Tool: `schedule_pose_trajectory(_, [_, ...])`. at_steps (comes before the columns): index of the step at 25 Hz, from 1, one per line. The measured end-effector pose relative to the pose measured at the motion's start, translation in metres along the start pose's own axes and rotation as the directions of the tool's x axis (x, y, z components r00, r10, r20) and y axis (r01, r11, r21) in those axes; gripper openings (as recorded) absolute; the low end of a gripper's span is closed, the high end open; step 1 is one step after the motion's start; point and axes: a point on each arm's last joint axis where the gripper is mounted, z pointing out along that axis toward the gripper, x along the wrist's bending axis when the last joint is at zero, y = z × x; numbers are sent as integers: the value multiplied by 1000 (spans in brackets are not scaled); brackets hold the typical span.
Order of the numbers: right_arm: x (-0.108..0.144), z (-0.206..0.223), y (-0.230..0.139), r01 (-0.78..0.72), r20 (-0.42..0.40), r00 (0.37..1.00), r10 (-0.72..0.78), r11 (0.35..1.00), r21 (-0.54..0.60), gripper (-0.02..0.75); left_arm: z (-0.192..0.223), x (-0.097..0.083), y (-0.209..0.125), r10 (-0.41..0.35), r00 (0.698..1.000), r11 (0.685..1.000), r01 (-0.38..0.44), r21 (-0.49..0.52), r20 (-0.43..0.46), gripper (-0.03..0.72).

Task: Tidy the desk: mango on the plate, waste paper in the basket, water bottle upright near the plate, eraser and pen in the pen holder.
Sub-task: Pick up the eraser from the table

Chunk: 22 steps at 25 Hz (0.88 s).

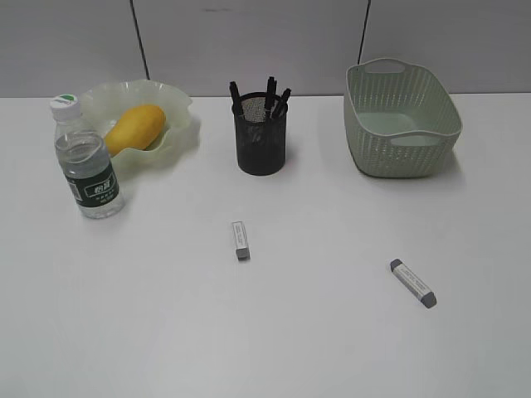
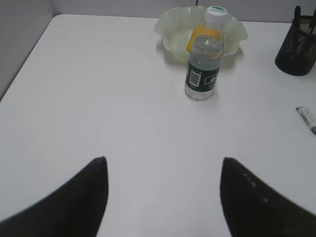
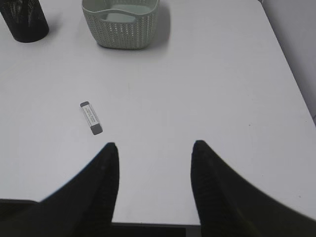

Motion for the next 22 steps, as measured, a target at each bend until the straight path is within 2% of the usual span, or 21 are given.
schedule_pose_trajectory(18, [-1,-1,3,11,14,1000,-11,1000,-14,386,0,0,0,3,1000,1000,-3,0,0,516])
schedule_pose_trajectory(20, [-2,5,8,12,11,1000,-12,1000,28,386,0,0,0,3,1000,1000,-3,0,0,507])
schedule_pose_trajectory(22, [-2,19,15,8,3,1000,-8,993,119,386,0,0,0,3,1000,1000,-3,0,0,494])
